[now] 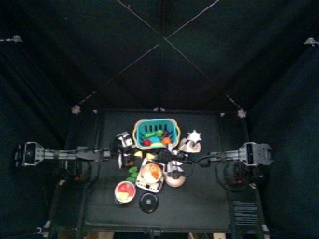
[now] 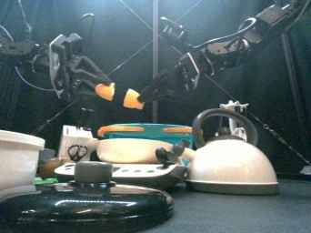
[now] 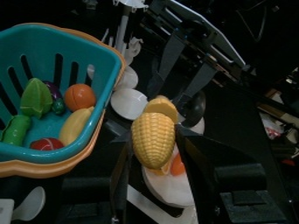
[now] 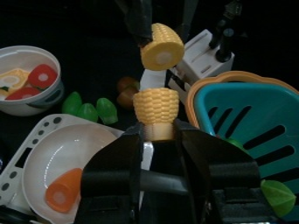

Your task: Pull apart corn

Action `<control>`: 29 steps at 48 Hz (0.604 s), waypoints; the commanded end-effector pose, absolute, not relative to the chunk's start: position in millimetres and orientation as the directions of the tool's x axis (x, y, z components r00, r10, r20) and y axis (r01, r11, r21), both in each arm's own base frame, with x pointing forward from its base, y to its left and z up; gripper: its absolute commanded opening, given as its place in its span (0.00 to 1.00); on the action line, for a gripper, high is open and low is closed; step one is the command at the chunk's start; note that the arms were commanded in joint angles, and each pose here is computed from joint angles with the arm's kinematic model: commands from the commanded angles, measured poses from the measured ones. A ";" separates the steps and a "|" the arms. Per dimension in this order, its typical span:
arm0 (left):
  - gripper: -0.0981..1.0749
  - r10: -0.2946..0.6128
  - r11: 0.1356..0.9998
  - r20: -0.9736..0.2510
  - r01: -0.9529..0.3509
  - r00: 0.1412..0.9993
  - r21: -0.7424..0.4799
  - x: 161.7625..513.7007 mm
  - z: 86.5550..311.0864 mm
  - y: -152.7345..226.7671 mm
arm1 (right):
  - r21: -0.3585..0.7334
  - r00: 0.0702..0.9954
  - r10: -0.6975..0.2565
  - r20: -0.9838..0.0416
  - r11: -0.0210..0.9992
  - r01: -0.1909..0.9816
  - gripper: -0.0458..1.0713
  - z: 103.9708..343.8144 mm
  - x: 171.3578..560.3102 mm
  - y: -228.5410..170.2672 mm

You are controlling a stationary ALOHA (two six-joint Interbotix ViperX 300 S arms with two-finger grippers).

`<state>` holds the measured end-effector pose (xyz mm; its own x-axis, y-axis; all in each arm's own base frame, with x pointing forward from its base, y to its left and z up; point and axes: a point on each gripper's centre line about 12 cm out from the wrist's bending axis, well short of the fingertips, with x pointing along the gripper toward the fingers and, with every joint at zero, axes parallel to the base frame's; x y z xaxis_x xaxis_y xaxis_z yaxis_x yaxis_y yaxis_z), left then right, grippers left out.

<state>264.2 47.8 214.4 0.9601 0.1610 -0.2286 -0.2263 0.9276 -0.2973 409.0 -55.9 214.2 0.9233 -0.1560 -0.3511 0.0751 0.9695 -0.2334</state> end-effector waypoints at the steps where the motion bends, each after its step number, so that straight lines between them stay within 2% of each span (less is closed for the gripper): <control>1: 0.59 0.163 0.929 -0.212 -0.222 0.964 -0.297 266.5 219.5 48.7 | -0.232 0.939 -0.161 -0.305 0.969 0.091 0.44 232.2 406.8 -56.4; 29: 0.59 0.164 0.928 -0.214 -0.224 0.963 -0.297 266.2 219.0 49.0 | -0.237 0.939 -0.155 -0.306 0.968 0.083 0.44 231.9 405.4 -54.2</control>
